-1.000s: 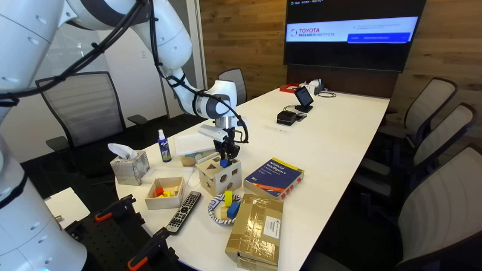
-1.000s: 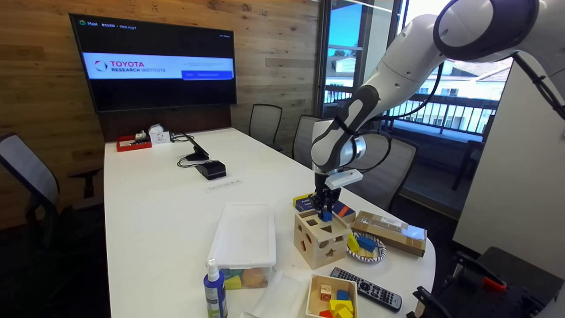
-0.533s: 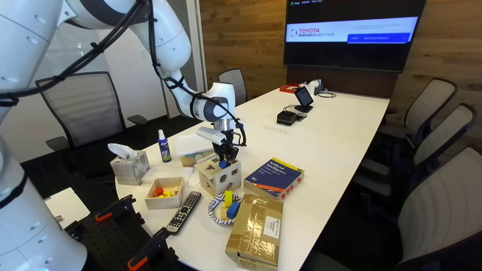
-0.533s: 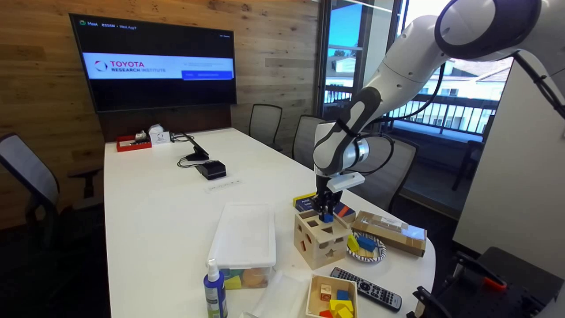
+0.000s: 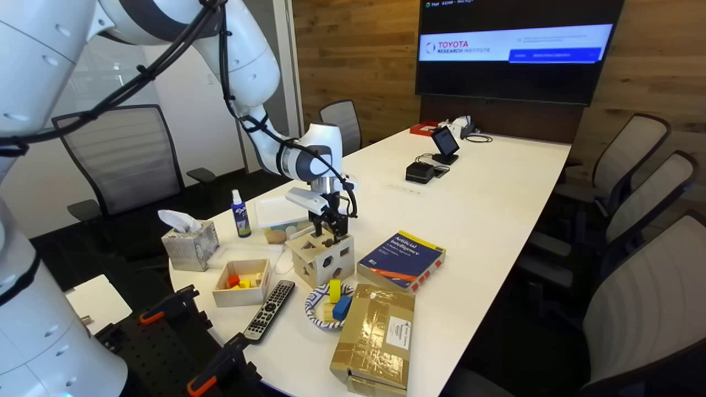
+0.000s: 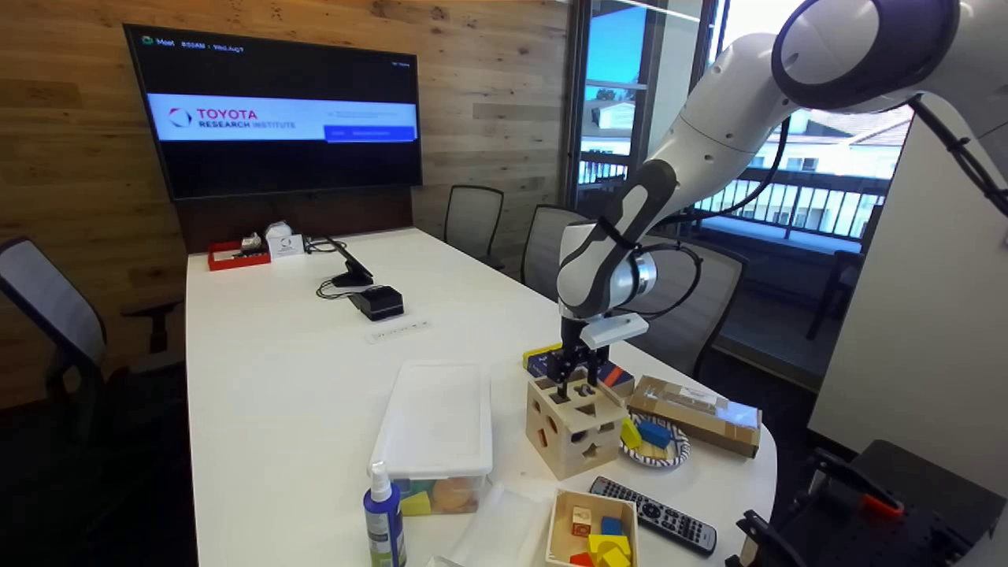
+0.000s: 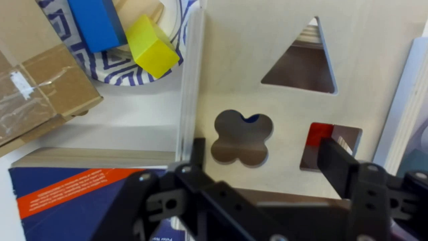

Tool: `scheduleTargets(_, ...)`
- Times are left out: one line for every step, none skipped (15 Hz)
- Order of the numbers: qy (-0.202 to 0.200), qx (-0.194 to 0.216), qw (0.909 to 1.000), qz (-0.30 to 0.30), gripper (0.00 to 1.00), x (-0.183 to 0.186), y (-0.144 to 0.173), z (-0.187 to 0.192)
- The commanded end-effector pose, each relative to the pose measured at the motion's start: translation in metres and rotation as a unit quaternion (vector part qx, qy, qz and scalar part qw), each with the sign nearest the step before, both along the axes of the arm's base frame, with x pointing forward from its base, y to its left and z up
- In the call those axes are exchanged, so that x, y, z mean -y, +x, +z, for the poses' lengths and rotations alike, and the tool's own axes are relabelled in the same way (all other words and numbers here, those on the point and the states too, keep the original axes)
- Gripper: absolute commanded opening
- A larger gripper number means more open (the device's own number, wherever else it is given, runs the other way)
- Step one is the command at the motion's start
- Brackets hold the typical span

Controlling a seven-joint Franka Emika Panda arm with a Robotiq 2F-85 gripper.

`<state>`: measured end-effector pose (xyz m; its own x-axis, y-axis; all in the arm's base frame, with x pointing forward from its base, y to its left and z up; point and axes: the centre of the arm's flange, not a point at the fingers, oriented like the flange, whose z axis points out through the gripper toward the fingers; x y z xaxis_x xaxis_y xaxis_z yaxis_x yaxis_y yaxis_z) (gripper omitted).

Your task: Put the blue block in the wooden toy box.

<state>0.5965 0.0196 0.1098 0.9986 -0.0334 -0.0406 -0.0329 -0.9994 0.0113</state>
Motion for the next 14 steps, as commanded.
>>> scheduleTargets(0.01, 0.007, 0.9999, -0.011, 1.0, 0.0, -0.007, -0.005)
scheduleTargets(0.009, 0.007, 0.9999, -0.013, 1.0, 0.0, -0.007, -0.003)
scheduleTargets(0.01, 0.007, 0.9998, -0.013, 1.0, 0.0, -0.007, 0.001)
scheduleTargets(0.012, 0.008, 0.9998, -0.014, 1.0, 0.0, -0.006, 0.006)
scheduleTargets(0.014, 0.01, 0.9997, -0.015, 1.0, -0.001, -0.006, 0.01)
scheduleTargets(0.015, 0.01, 0.9997, -0.014, 1.0, -0.001, -0.006, 0.015)
scheduleTargets(0.015, 0.01, 0.9997, -0.016, 1.0, -0.003, -0.005, 0.022)
scheduleTargets(0.014, 0.013, 0.9996, -0.019, 1.0, -0.004, -0.004, 0.029)
scheduleTargets(0.014, 0.016, 0.9996, -0.019, 1.0, -0.006, -0.003, 0.04)
scheduleTargets(0.013, 0.021, 0.9995, -0.019, 1.0, -0.008, -0.001, 0.049)
scheduleTargets(0.012, 0.025, 0.9994, -0.023, 1.0, -0.01, 0.001, 0.061)
scheduleTargets(0.012, 0.029, 0.9992, -0.025, 1.0, -0.011, 0.003, 0.071)
scheduleTargets(0.012, 0.03, 0.9991, -0.029, 1.0, -0.012, 0.004, 0.082)
scheduleTargets(0.011, 0.032, 0.9989, -0.032, 1.0, -0.014, 0.005, 0.093)
